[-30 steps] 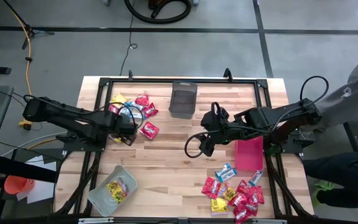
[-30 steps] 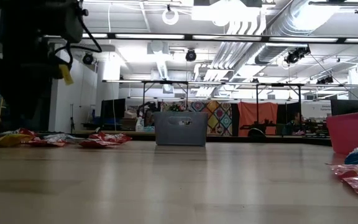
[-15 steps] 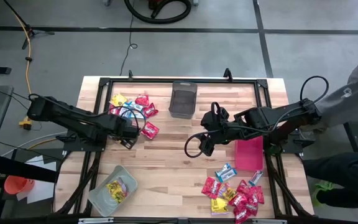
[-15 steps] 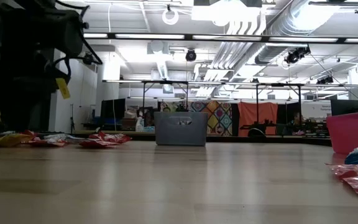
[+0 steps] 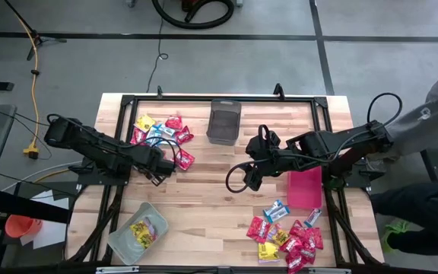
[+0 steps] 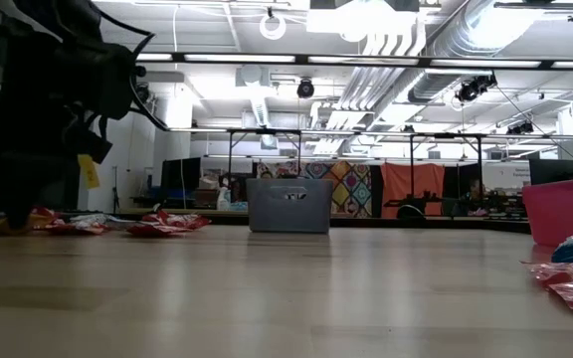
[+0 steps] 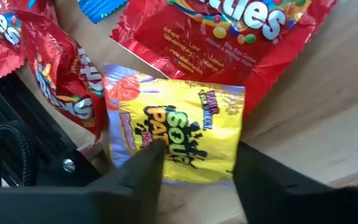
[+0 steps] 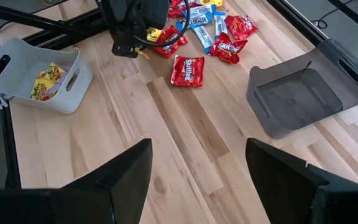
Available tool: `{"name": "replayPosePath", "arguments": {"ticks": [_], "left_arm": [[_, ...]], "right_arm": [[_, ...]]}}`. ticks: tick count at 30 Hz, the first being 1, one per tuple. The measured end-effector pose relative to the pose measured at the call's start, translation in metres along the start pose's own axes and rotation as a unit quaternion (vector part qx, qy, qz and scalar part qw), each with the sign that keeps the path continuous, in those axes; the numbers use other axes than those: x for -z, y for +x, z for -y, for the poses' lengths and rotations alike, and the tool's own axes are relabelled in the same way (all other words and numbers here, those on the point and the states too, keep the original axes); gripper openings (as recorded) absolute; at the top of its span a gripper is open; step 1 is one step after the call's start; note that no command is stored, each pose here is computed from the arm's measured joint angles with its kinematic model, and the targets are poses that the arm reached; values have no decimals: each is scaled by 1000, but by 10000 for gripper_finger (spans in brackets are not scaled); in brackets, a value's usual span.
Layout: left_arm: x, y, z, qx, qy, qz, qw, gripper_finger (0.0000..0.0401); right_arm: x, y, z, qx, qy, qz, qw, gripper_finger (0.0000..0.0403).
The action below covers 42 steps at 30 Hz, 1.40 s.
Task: Sort candy
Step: Put the yellow candy pack into the gray bin
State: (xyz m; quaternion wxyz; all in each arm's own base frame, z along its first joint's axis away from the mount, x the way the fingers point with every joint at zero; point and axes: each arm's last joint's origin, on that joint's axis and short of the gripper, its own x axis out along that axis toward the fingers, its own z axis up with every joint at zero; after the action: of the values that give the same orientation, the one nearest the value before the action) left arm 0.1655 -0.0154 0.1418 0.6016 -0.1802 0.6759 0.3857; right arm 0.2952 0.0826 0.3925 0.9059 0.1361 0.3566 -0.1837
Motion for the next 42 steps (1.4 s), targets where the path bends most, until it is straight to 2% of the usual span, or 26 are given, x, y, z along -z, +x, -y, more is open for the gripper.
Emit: {"name": "replayPosePath", "arguments": {"ticks": [3, 5, 9, 12, 14, 17, 19, 21, 23, 25, 28, 31, 35, 42], "left_arm": [[0, -2, -1, 3, 9, 2, 1000, 51], [1, -4, -3, 12, 14, 7, 1000, 14], [3, -24, -12, 35, 20, 18, 999, 6], [3, -53, -23, 75, 30, 49, 996, 3], [3, -79, -32, 119, 43, 86, 988, 2], [4, -117, -47, 188, 64, 153, 968, 1], [5, -141, -55, 233, 79, 205, 947, 1], [6, -162, -59, 278, 105, 268, 916, 1], [6, -180, -58, 323, 137, 339, 873, 0], [6, -196, -54, 365, 161, 412, 819, 0], [4, -215, -45, 420, 164, 493, 744, 0], [3, -226, -35, 446, 168, 532, 700, 0], [5, -235, -26, 467, 175, 556, 665, 0], [7, -239, -14, 485, 191, 561, 643, 0]], "right_arm": [[0, 0, 0, 5, 0, 4, 1000, 255], [0, 0, 0, 6, 0, 4, 1000, 255], [0, 0, 0, 5, 0, 5, 1000, 255], [-1, 0, 0, 4, 1, 6, 1000, 255], [-1, 0, 0, 2, 2, 8, 1000, 255], [-2, 0, -1, -2, -4, 13, 1000, 255], [-3, 0, -2, -4, -9, 15, 1000, 255], [-4, 0, -3, -9, -15, 22, 1000, 255], [-6, 0, -4, -16, -21, 32, 999, 255], [-10, -1, -7, -30, -23, 48, 998, 255], [-16, 0, -12, -55, -37, 78, 995, 255], [-23, 2, -19, -85, -56, 109, 989, 255], [-33, 6, -27, -121, -68, 150, 979, 255], [-45, 25, -26, -123, -59, 171, 976, 255]]}}
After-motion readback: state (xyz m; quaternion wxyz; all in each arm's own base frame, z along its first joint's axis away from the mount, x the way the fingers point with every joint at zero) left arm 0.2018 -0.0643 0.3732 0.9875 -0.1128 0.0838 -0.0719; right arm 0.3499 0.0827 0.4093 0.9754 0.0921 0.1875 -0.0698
